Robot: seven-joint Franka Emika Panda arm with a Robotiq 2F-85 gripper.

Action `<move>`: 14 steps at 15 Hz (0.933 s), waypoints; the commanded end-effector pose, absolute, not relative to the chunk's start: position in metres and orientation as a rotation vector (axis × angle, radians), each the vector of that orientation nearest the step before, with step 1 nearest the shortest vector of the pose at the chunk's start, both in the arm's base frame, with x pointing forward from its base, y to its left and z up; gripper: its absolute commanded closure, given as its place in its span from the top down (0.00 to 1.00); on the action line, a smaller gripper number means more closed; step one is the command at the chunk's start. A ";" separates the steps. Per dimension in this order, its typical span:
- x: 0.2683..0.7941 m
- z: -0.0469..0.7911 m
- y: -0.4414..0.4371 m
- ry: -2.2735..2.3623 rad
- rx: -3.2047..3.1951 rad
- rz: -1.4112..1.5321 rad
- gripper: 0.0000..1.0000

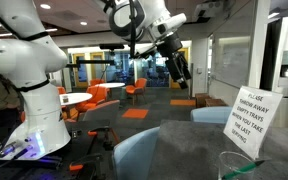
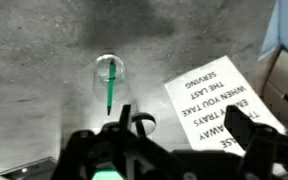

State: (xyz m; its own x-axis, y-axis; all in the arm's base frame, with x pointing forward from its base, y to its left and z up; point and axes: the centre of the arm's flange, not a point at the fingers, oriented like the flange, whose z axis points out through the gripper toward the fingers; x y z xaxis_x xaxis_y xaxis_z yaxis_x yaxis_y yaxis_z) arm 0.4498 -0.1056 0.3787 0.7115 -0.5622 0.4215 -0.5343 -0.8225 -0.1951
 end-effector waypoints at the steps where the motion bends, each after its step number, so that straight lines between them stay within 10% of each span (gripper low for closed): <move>1: 0.498 0.356 -0.128 1.082 -2.893 -0.722 1.00; 3: 0.516 0.339 -0.149 1.155 -2.917 -0.683 1.00; 7: 0.547 0.312 -0.176 1.260 -2.928 -0.627 0.56; 14: 0.580 0.260 -0.191 1.377 -2.890 -0.504 0.46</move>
